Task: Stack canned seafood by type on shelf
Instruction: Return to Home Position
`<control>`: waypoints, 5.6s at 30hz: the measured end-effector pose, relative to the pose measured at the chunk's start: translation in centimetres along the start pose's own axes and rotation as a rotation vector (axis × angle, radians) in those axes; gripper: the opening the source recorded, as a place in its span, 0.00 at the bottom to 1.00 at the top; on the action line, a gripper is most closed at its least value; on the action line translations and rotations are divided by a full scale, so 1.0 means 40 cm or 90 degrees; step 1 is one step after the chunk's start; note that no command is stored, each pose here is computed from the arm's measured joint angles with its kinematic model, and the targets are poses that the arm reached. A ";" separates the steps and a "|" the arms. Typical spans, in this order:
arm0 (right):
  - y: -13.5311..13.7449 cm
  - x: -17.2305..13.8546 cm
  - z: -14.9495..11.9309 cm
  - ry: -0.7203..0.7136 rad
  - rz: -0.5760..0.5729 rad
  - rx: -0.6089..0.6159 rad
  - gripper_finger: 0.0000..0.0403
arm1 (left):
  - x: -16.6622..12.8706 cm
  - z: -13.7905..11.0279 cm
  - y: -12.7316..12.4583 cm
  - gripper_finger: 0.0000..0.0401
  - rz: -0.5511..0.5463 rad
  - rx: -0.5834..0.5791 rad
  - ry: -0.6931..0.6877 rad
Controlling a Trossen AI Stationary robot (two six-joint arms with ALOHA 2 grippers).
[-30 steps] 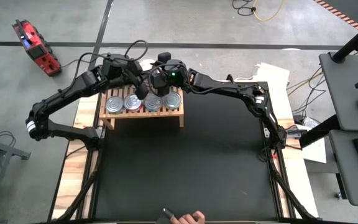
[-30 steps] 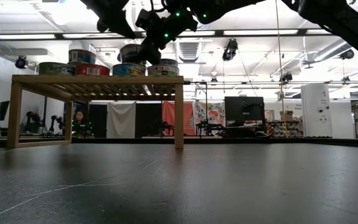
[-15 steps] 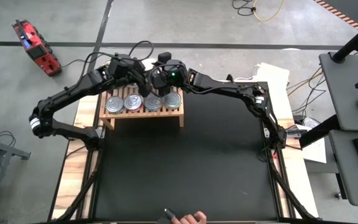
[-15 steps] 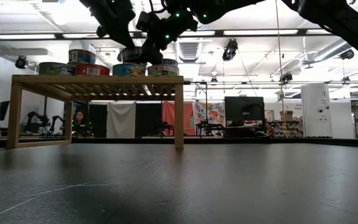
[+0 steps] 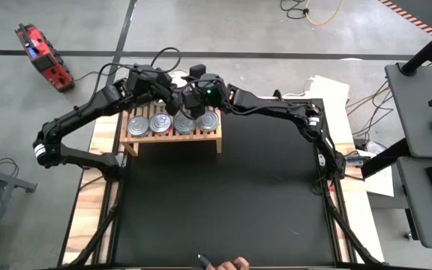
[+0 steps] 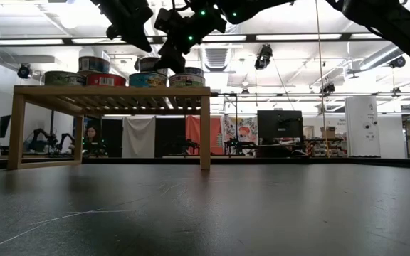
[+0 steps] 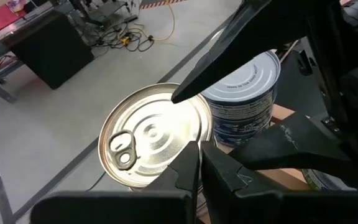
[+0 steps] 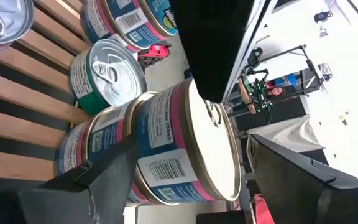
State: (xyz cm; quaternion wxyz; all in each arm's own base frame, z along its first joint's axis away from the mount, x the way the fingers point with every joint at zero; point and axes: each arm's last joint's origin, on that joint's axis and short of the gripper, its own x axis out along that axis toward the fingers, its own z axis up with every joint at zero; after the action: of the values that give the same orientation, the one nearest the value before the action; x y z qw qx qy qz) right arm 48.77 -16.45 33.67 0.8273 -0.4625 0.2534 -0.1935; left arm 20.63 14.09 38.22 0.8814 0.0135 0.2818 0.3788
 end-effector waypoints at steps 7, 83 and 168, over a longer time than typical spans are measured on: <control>-0.038 -0.039 0.011 0.028 -0.030 0.017 0.75 | -0.028 0.004 0.004 0.00 -0.019 -0.017 -0.022; -0.060 -0.660 -0.173 -0.414 0.271 0.565 0.80 | -0.253 0.119 -0.171 0.00 -0.445 -0.056 -0.429; 0.382 -0.905 -0.523 -0.506 0.111 0.661 0.73 | -0.171 -0.579 -0.143 0.00 -0.490 -0.102 -0.626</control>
State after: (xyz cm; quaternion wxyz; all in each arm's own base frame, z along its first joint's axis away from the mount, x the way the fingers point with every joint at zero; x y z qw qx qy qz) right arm 8.72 -2.74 19.88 0.9861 -0.0175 -0.1611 -0.0373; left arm 8.87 1.00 20.70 0.9794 0.0175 -0.2011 0.0040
